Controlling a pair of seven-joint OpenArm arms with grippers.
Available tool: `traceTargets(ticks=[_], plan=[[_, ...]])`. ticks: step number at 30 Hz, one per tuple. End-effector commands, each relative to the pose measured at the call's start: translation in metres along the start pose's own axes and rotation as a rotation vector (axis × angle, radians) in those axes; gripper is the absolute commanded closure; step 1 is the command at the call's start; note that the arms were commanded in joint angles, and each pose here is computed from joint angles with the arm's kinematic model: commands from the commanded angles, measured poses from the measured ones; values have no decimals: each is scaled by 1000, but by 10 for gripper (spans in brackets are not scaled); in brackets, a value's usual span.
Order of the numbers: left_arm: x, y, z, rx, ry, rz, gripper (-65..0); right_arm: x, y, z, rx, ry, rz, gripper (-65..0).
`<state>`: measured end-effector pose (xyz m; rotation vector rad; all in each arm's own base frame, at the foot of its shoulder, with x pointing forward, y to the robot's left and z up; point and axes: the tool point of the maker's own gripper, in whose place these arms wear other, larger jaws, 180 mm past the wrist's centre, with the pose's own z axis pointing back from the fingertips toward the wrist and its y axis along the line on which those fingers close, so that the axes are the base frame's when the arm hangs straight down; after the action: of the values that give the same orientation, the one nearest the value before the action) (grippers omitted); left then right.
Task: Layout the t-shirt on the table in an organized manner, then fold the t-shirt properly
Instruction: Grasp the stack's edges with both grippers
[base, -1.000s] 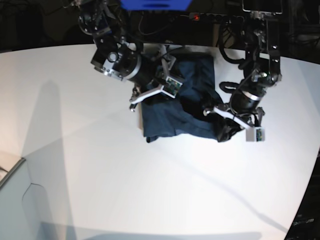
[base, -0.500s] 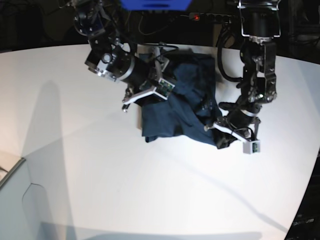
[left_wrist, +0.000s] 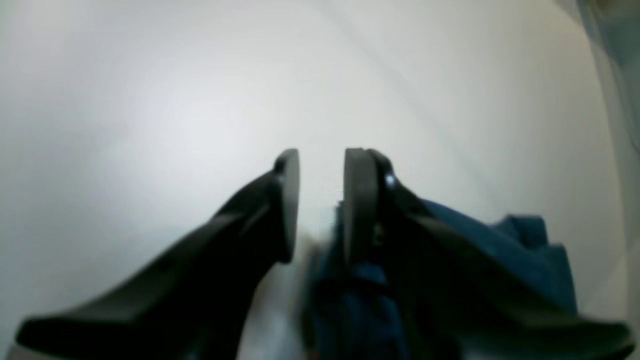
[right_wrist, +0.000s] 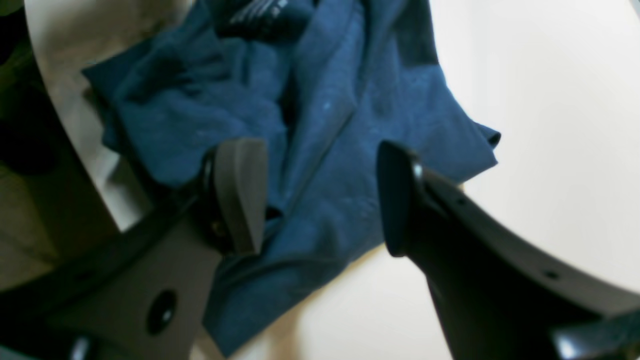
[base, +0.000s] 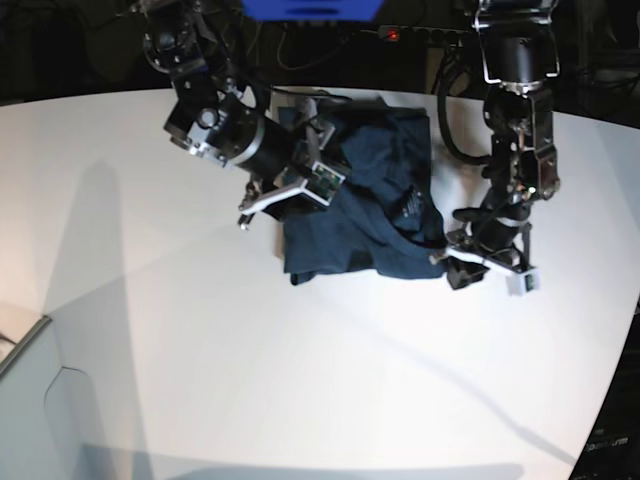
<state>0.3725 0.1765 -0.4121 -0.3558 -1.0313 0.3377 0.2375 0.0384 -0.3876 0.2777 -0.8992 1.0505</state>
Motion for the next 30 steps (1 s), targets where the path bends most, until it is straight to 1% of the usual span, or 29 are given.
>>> traceTargets(ticks=[1,3,5,7,13,18,21,24,28,30], plan=[[28,0,2,-10,-78,6,-182,13,-5,3,-4,-48,4,-348],[39,5,14,1,-124,38,-212,10,-11,5,-20,-43,-5,-348],[40,6,30,-9,-124,48,-239,7,-20,8,-48,-40,-22,-348],[41,0,44,-36,-120,59,-251,4,-31,11,-76,-35,-32,-348],[5,-22,88,-89,-67,101,-251,-4,-53,19,-136,-24,-54,-351],[-28,-44,113,-118,-8,112,-251,-5,-72,28,-193,-26,-64,-351],[-47,-61,119,-151,41,111,-250,-9,-80,31,-214,-19,-73,-351],[-64,-73,119,-185,90,111,-249,-12,-82,33,-222,-15,-79,-351],[-86,-80,117,-203,149,120,-248,-15,-80,34,-221,-9,-85,-351],[-89,-83,117,-209,158,122,-248,-15,-80,34,-221,-9,-85,-351]])
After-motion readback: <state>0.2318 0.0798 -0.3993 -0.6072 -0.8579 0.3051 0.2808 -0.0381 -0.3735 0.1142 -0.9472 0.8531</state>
